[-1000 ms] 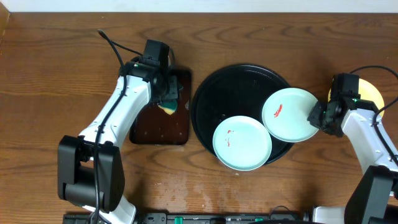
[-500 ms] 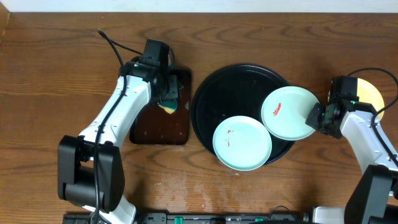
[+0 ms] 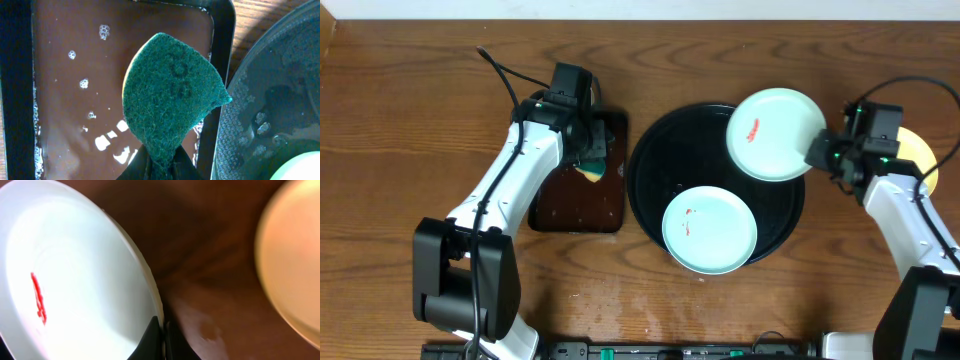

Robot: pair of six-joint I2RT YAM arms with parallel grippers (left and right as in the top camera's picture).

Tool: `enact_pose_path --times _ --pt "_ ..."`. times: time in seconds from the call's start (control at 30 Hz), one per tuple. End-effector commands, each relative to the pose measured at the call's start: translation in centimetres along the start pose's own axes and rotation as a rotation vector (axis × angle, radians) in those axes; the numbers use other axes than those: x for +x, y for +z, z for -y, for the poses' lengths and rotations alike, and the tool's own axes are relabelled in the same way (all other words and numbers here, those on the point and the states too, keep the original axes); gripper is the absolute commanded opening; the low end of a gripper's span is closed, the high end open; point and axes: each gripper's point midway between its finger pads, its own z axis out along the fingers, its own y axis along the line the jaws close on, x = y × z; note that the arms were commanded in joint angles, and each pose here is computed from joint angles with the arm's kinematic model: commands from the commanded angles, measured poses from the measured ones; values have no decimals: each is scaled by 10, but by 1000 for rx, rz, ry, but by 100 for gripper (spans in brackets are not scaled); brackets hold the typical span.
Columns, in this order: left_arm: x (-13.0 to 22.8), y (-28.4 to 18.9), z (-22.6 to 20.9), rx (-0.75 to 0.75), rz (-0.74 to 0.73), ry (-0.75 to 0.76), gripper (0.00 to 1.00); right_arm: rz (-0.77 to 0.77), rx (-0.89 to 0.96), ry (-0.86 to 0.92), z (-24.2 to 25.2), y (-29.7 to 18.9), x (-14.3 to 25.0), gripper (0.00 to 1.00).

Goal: Clean dirty plates on tray and stack at the side
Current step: 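Slide the pale green plate up to the top of the black tray, then move the sponge with the left gripper onto the pale green plate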

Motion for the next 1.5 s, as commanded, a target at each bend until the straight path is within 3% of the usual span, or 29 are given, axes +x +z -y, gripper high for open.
enact_pose_path --times 0.0,0.2,0.77,1.47 --pt "1 5 -2 -11 -5 15 9 -2 -84 -151 -32 8 0 1" --pt "0 5 -2 -10 -4 15 9 8 -123 -269 -57 35 7 1" --pt "-6 5 0 -2 23 17 8 -56 -76 -285 -46 63 27 1" --pt "-63 -21 12 4 227 27 7 -64 -74 -299 -45 63 29 1"
